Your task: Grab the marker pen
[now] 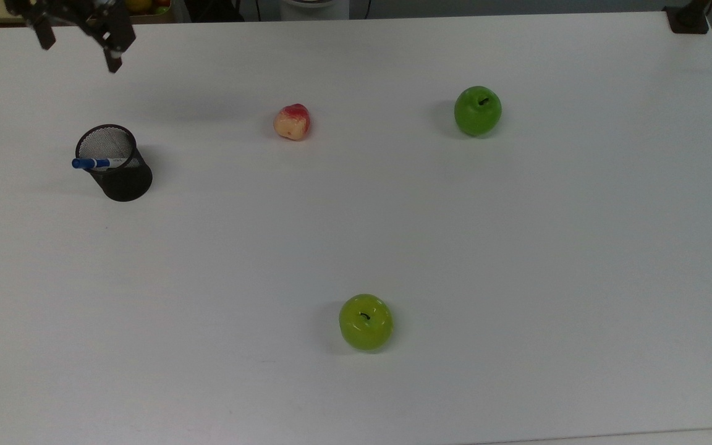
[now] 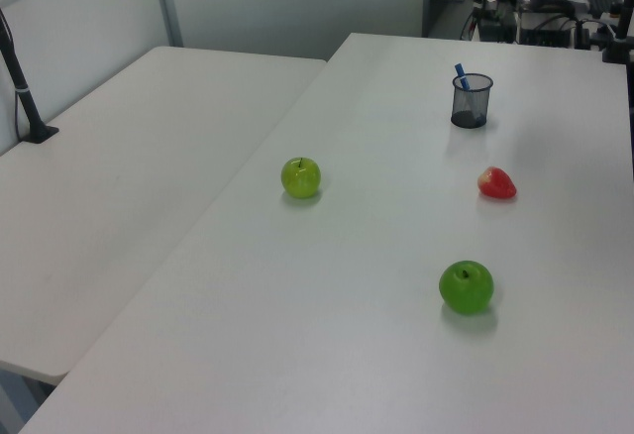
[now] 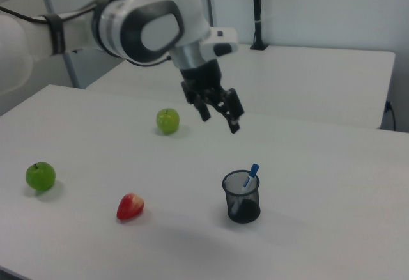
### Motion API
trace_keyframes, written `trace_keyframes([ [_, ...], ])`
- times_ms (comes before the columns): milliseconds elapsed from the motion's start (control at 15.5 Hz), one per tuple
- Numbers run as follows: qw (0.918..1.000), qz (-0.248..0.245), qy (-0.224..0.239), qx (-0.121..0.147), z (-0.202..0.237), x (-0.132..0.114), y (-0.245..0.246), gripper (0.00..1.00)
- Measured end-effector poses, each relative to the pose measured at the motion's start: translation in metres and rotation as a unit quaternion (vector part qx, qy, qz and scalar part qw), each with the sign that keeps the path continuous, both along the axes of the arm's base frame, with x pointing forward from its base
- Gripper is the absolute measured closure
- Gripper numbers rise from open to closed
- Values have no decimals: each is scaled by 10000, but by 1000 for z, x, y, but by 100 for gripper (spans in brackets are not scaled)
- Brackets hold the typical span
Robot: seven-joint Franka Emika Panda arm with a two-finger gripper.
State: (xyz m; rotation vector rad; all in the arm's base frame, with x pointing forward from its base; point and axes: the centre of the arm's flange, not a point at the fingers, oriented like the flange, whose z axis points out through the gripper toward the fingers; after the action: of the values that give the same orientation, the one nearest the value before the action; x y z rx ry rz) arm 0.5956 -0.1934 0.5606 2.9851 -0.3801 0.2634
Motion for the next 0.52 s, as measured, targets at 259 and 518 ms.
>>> trace_keyframes([
  [259, 9998, -74, -176, -58, -26, 15, -19, 0],
  [518, 9995, -71, -294, -97, -50, 29, -27, 0],
])
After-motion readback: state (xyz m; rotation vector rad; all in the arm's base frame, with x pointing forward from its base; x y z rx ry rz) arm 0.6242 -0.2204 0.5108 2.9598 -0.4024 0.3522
